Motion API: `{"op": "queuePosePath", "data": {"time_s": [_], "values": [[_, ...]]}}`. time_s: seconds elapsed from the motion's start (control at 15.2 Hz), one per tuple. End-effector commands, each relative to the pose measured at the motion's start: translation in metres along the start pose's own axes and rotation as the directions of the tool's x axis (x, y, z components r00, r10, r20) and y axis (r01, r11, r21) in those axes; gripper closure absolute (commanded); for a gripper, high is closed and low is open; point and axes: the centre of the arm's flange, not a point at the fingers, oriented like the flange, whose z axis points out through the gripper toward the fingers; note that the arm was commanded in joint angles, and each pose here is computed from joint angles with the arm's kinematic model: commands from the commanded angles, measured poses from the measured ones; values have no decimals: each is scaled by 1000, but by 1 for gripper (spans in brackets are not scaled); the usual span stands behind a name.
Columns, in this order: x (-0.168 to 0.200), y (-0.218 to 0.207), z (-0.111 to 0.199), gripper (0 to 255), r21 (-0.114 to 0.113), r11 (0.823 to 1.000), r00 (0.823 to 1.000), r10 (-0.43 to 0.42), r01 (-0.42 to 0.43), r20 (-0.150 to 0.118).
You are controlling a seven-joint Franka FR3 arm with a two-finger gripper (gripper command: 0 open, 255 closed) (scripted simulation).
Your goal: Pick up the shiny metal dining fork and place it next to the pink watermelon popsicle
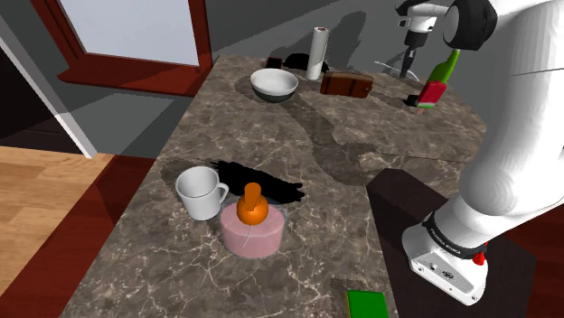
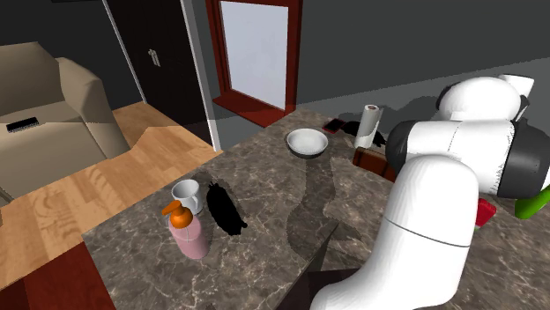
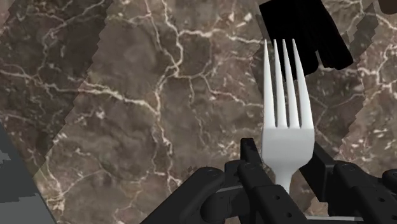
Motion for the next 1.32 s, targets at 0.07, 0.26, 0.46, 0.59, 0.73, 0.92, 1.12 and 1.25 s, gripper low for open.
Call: {"op": "queuePosePath", "data": {"time_s": [0.07,0.26,0.46,0.59,0.73,0.92,1.12,1.25], "values": [[2,1,16,255,-1,1000,1000,0,0,0],[4,3,31,255,-1,1000,1000,0,0,0],[5,5,47,255,-1,1000,1000,0,0,0],[7,6,57,255,-1,1000,1000,0,0,0],[8,7,71,255,-1,1000,1000,0,0,0],[8,7,71,255,-1,1000,1000,0,0,0],[8,7,71,255,-1,1000,1000,0,0,0],[8,7,71,255,-1,1000,1000,0,0,0]]}}
